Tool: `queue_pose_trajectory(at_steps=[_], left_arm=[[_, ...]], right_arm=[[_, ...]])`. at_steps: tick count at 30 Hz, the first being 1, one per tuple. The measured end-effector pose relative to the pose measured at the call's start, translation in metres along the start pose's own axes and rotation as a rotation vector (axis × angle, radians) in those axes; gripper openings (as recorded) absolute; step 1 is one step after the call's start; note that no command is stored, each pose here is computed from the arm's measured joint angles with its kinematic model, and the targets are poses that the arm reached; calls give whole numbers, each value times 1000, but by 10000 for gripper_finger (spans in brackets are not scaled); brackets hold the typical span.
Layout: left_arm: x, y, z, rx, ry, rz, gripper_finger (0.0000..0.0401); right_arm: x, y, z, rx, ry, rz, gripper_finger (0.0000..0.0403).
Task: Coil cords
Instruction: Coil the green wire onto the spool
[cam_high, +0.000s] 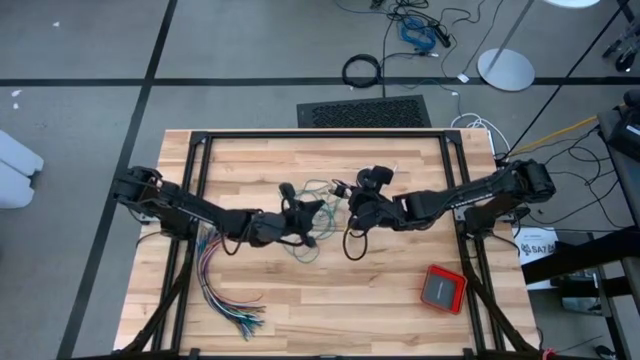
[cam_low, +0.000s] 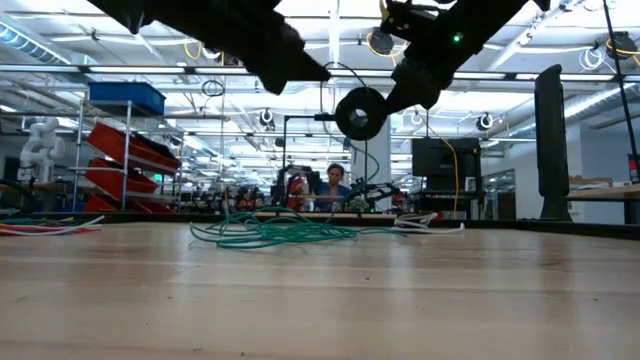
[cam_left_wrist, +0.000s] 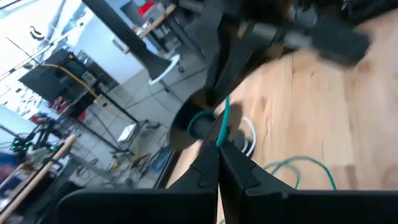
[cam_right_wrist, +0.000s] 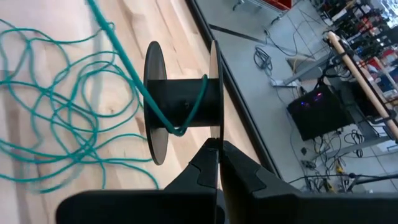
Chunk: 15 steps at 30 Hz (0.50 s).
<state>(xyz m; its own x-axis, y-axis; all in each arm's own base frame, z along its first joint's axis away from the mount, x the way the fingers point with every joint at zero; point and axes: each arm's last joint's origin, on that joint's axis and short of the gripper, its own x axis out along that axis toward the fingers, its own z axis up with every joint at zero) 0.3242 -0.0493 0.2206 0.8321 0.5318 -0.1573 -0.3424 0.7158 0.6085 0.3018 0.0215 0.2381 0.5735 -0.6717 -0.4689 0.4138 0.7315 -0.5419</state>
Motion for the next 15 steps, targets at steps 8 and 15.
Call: queue_pose_trajectory(at_steps=[8, 15], left_arm=[[10, 6, -21, -15, 108, 17, 0], [20, 16, -31, -88, 95, -49, 0]], right_arm=[[-12, 11, 2, -8, -37, 48, 0], [-29, 10, 9, 41, -105, 80, 0]])
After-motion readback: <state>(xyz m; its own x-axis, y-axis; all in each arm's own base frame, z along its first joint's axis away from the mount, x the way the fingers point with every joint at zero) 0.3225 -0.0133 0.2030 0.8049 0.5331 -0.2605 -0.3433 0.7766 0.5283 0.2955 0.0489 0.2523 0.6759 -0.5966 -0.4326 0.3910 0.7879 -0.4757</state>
